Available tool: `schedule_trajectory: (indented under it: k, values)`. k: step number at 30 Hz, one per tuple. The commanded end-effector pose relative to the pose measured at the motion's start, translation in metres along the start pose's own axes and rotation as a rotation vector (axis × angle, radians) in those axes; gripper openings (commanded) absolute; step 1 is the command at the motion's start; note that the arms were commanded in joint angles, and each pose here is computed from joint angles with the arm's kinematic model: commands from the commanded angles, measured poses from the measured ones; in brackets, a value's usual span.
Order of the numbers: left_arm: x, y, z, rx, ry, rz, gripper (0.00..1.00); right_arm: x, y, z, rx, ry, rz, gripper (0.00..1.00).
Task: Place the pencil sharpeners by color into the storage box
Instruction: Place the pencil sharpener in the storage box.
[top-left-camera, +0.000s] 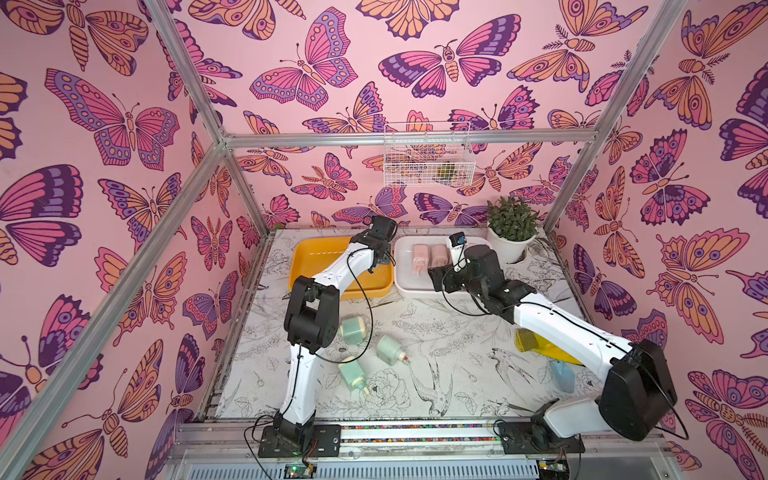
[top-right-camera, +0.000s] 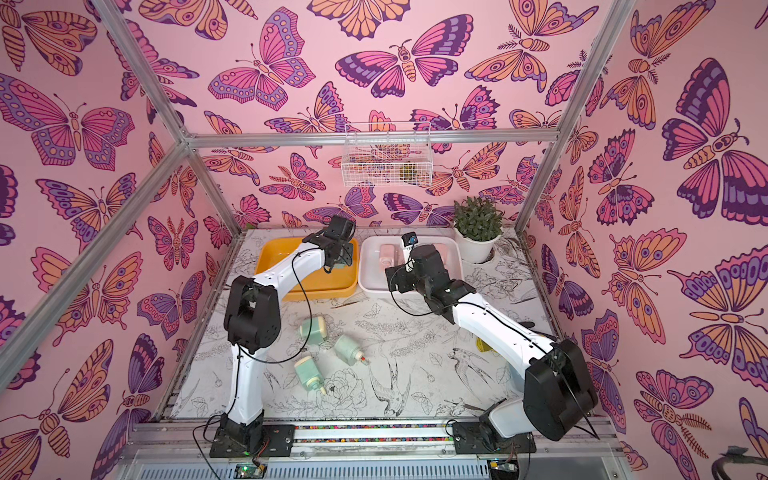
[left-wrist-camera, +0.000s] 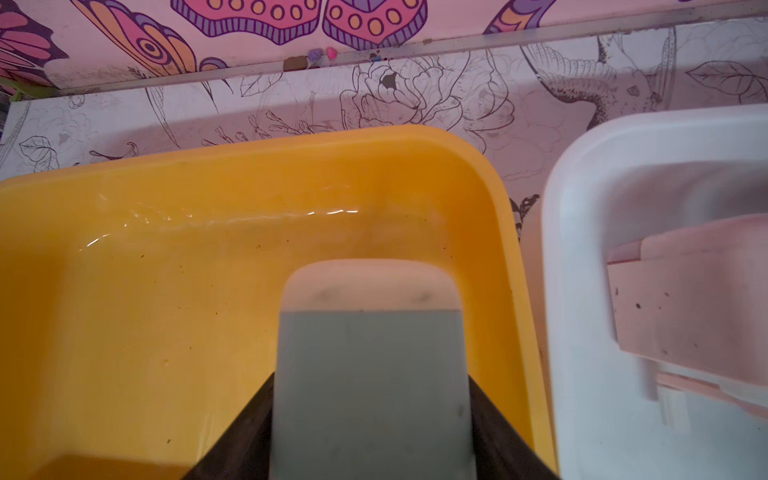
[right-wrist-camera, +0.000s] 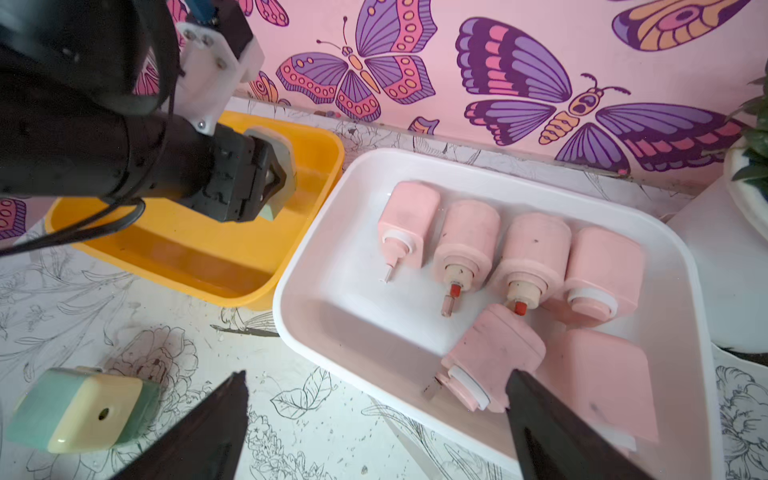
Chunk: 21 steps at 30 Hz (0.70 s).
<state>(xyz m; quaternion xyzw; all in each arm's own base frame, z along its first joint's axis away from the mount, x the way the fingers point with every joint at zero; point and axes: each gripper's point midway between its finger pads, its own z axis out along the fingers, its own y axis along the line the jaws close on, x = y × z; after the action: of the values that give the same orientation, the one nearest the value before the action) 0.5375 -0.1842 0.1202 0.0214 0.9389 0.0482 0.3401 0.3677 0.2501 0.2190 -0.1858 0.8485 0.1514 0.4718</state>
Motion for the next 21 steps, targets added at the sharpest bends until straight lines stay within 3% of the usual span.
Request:
schedule_trajectory:
  k: [1, 10, 16, 21]
  values:
    - [-0.013, -0.003, 0.003, 0.015, -0.029, -0.033, 0.00, -0.015, -0.003, -0.012, 0.021, -0.072, 0.015, 0.99]
    - [-0.020, -0.008, 0.030, 0.090, -0.134, -0.097, 0.00, -0.016, -0.012, -0.023, 0.063, -0.086, 0.039, 0.99]
    - [-0.007, 0.002, 0.046, 0.057, -0.103, -0.126, 0.00, -0.015, -0.016, -0.031, 0.082, -0.102, 0.050, 0.99]
    - [0.002, 0.000, 0.058, 0.090, -0.097, -0.157, 0.07, -0.018, -0.012, -0.035, 0.053, -0.110, 0.035, 0.99]
